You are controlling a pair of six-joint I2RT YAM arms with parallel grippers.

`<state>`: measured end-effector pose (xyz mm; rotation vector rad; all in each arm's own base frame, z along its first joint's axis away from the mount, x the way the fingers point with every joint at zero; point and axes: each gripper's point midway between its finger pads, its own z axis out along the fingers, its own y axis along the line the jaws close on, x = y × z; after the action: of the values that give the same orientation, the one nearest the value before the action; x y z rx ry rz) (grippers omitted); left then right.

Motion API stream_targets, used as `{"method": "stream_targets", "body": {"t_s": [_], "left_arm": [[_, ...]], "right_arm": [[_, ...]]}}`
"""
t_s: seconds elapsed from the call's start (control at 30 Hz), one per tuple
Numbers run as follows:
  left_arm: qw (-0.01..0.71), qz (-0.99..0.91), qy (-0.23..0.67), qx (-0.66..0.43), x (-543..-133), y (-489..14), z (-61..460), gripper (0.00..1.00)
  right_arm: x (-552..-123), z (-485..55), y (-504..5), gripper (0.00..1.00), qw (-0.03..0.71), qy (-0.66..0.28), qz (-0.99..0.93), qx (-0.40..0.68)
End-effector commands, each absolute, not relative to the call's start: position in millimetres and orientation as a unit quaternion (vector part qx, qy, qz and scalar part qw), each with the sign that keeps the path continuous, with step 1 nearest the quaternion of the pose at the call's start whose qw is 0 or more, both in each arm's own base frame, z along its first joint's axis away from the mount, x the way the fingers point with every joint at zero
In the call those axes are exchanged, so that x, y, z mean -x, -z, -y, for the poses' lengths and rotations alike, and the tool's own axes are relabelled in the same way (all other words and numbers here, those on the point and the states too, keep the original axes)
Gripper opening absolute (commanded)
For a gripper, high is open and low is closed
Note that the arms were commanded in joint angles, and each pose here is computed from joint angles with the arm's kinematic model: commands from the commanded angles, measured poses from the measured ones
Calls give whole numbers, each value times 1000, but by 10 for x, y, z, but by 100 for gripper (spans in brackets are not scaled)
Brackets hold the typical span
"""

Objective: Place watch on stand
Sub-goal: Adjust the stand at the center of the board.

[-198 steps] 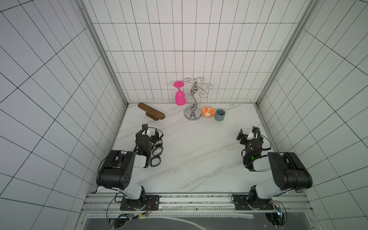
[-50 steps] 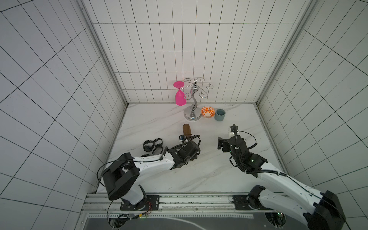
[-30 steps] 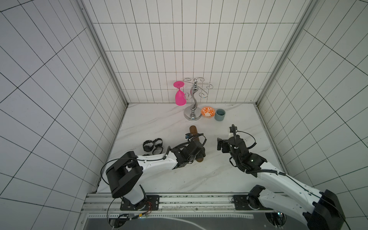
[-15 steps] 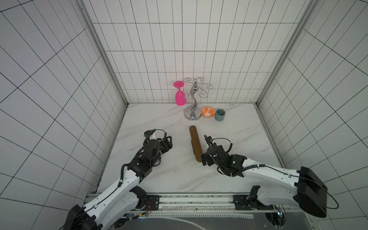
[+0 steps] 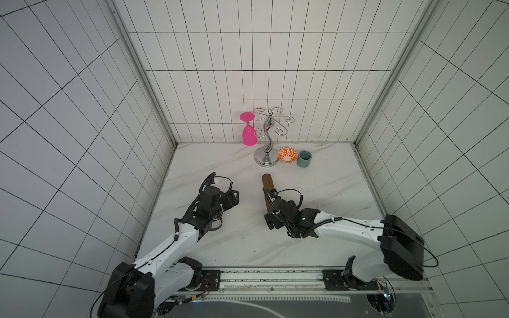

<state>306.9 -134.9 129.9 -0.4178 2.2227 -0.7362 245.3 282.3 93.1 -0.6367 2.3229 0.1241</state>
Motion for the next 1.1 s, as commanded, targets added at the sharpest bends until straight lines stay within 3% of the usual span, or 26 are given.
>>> {"method": "stream_targets", "body": {"t_s": [0.0,0.3,0.6,0.87,1.07], "left_arm": [[388,-856,317,130,-3235,-1565,1517,81],[370,-865,325,91,-3452,-1526,1878,81],[333,-873,354,35,-3337,-1376,2454,81],[346,-876,335,16,-3469,-1402,2468,85],[345,-884,314,6,-3655,-1360,2477,87]], "right_arm": [[-2566,-2855,-1152,100,367,-44,-901,227],[-2762,-2310,-1101,99,362,-5,-915,176],[-2979,-1923,-1035,99,364,8,-921,141],[-2682,-2336,-1338,99,391,-41,-889,234],[-2676,-2218,-1072,100,361,1,-906,222]]}}
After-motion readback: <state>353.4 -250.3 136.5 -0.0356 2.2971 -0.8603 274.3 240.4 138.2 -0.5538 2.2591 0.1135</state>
